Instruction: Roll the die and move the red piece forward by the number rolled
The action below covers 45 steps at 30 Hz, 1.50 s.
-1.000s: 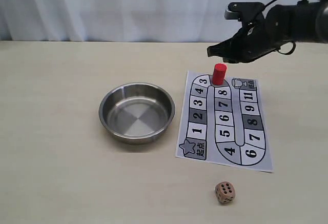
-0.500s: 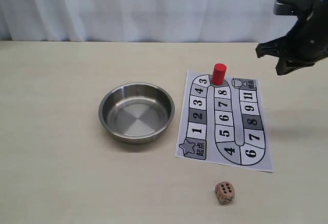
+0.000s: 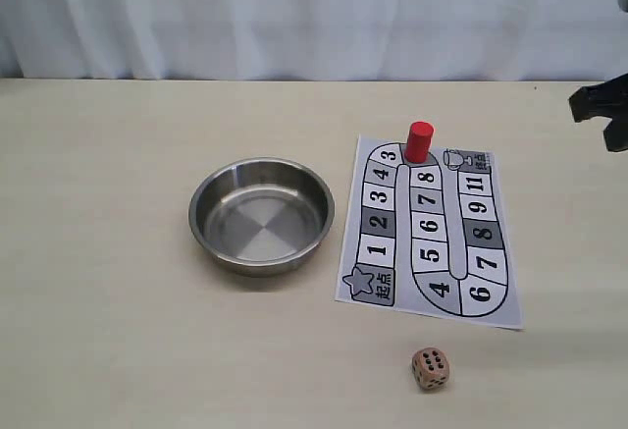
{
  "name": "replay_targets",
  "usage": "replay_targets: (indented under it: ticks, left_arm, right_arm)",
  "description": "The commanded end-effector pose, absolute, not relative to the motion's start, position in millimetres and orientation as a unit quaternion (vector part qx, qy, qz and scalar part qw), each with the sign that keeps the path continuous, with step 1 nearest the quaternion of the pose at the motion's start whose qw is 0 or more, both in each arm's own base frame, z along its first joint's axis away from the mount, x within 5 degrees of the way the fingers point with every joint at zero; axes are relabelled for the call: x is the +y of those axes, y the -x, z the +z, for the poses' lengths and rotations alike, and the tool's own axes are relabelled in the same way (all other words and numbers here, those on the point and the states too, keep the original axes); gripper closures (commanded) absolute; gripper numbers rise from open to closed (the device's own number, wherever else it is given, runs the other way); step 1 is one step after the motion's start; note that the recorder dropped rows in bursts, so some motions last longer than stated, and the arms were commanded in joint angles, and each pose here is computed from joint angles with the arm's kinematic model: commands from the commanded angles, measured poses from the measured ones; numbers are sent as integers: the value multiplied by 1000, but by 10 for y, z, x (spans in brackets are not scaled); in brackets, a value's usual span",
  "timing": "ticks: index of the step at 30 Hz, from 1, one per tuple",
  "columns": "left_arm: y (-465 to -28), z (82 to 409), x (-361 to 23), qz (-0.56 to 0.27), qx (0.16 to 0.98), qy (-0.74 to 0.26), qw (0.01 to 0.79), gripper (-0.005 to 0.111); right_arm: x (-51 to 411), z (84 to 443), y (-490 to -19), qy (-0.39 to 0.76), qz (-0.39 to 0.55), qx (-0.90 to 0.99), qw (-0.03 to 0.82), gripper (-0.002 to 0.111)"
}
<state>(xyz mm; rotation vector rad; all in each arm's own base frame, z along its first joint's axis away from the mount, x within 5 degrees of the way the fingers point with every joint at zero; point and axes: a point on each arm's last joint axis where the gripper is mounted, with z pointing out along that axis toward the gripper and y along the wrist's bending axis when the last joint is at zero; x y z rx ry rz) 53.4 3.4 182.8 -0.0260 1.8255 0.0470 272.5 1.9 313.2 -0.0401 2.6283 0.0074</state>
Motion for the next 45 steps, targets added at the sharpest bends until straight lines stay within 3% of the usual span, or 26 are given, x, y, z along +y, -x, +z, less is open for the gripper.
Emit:
replay_targets:
  ticks: [1, 11, 15, 25, 33, 45]
  left_arm:
    - [-537, 1833, 33, 18, 788, 13, 616, 107]
    - [-537, 1833, 33, 18, 788, 13, 616, 107]
    - [-537, 1833, 33, 18, 788, 13, 616, 107]
    - [-537, 1833, 33, 18, 788, 13, 616, 107]
    - [-537, 1833, 33, 18, 788, 13, 616, 107]
    - [-537, 1833, 33, 18, 788, 13, 616, 107]
  right_arm:
    - [-1, 3337, -2289, 17, -3, 954, 300, 104]
    - [13, 3744, -1157, -3, 10, 902, 431, 104]
    - [16, 3965, -398, -1, 10, 832, 554, 104]
    - [19, 3898, 734, 1, 10, 700, 714, 104]
    - [10, 3814, 698, 1, 7, 709, 705, 104]
    - [15, 3175, -115, -5, 17, 678, 735, 104]
